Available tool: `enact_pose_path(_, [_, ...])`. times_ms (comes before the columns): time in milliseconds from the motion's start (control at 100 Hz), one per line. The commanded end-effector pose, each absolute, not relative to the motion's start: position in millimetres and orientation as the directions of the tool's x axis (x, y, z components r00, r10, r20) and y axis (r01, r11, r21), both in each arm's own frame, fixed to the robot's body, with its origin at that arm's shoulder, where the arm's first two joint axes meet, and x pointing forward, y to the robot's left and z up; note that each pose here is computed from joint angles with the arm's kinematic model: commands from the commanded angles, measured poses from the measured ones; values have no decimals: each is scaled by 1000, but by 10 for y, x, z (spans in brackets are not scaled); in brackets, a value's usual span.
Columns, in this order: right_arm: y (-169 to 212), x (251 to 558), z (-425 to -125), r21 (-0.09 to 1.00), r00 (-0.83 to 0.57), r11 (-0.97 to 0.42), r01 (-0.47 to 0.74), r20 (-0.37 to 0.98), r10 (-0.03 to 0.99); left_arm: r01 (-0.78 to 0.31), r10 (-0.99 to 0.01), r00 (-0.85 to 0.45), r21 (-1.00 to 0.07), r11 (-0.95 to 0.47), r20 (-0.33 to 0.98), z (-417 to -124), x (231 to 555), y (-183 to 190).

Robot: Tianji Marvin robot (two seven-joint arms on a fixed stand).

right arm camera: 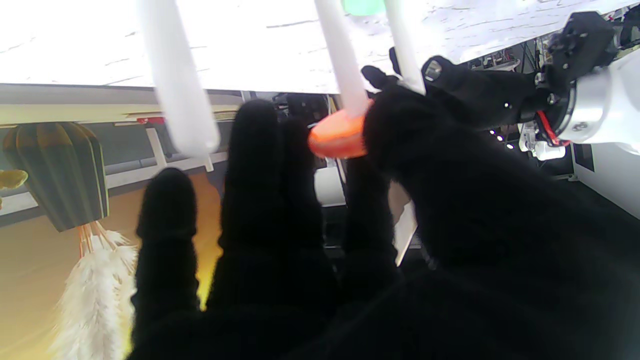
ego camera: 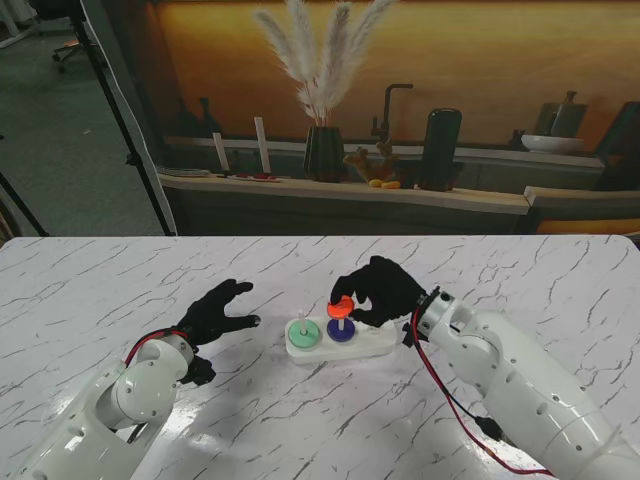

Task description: Move the three rings of the Hanoi Tower from the left rod to the right rod

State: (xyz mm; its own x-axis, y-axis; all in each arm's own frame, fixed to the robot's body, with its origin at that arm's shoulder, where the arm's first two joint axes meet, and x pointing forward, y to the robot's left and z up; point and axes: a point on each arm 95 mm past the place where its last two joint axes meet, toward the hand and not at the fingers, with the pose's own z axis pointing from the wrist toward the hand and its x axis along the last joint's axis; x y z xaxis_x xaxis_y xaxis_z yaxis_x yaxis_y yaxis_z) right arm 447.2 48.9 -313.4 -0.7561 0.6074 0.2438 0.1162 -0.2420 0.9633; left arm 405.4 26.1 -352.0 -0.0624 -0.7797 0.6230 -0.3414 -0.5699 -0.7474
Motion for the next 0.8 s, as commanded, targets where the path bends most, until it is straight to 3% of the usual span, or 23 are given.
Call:
enact_pose_path(0, [528,4432,-3181,961,-757,-245,127,254,602,-357,-771,-71,-738,-572,633,-3543,4031,224])
enact_pose_path(790, [493,4432,-3230,965,-759,-221,143,250,601,-355,-772,-68,-739,-573,632,-3549,4033,232])
